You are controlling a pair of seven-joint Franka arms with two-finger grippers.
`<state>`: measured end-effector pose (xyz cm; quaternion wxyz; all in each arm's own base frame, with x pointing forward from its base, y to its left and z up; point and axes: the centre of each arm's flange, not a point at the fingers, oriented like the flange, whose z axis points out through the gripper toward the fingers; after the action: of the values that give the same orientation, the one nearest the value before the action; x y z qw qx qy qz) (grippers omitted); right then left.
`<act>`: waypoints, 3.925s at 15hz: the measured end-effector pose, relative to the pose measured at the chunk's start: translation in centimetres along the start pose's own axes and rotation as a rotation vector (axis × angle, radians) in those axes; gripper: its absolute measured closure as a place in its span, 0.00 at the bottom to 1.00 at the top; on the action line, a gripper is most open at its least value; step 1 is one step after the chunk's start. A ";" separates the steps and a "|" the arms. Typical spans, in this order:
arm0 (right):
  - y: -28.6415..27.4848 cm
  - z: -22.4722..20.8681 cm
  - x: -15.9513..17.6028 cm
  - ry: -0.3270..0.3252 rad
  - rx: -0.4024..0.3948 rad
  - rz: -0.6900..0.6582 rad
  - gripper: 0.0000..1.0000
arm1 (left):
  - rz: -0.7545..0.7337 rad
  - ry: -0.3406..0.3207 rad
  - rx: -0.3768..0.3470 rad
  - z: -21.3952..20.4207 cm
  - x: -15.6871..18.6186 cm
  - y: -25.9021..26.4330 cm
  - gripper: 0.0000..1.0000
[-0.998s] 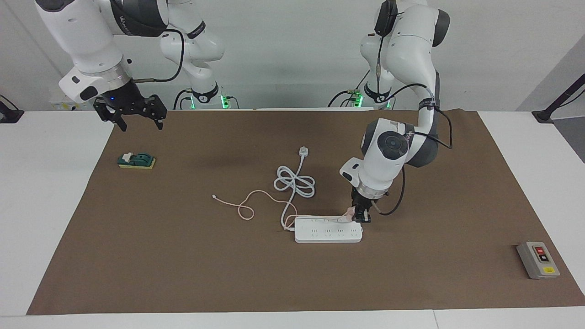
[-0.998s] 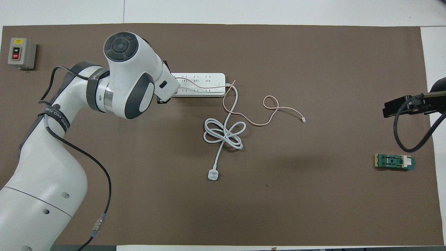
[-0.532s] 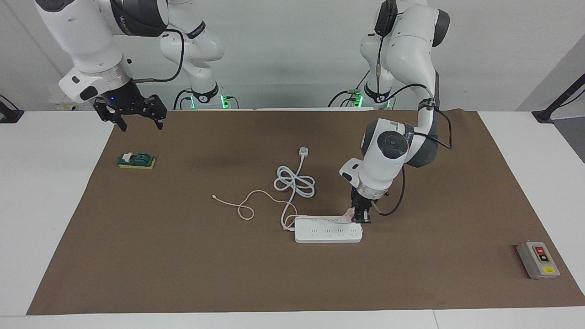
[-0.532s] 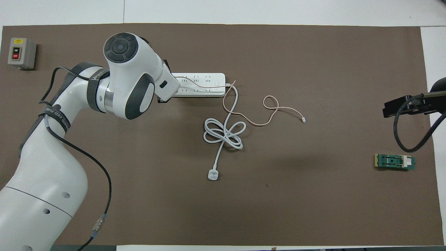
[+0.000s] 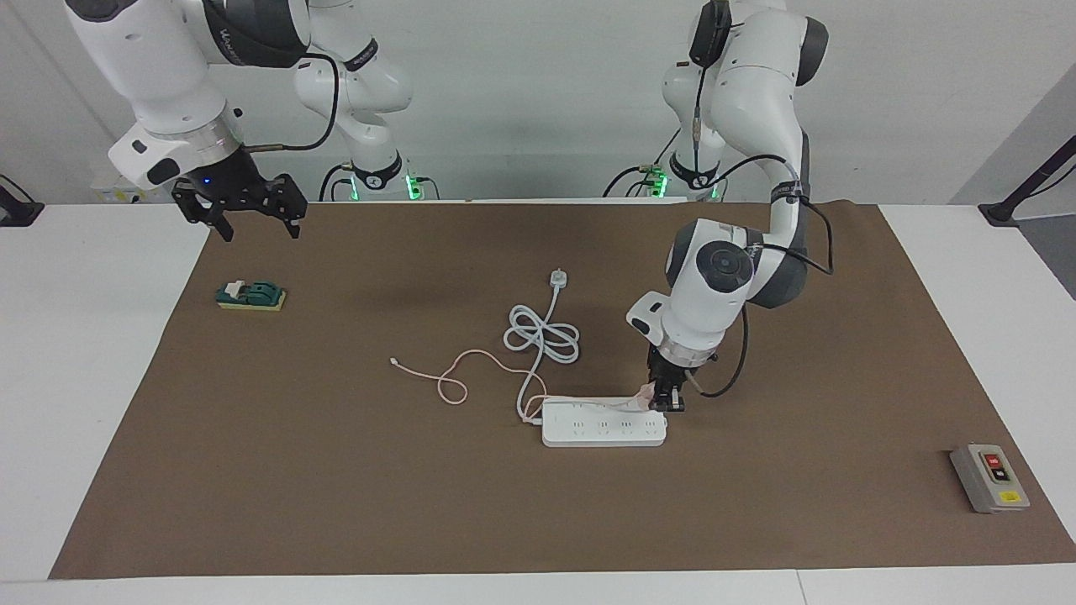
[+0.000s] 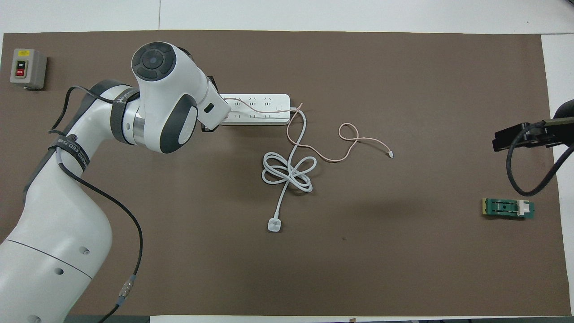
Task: Plug charger into power strip
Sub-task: 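Press the charger prongs down into the power strip socket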
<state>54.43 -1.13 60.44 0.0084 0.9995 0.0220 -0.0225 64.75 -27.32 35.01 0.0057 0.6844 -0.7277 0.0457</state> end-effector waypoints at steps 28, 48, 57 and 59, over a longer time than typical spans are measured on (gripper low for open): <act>0.0 0.0 0.0 0.001 0.000 -0.001 0.00 | 0.004 -0.007 -0.014 0.5 0.1 0.1 0.71; -0.1 -0.1 0.0 0.001 0.000 -0.002 0.00 | -0.025 0.024 -0.081 1.6 -0.6 -1.2 0.71; -0.1 -0.1 0.0 0.001 0.000 -0.002 0.00 | -0.018 0.024 -0.080 1.6 -0.6 -1.2 0.71; -0.1 -0.1 0.0 0.002 0.000 -0.002 0.00 | -0.017 0.025 -0.075 1.6 -0.6 -1.3 0.69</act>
<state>54.42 -1.01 60.50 0.0085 0.9995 0.0231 -0.0217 66.14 -26.94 33.43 0.0410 0.6893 -0.7228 0.0267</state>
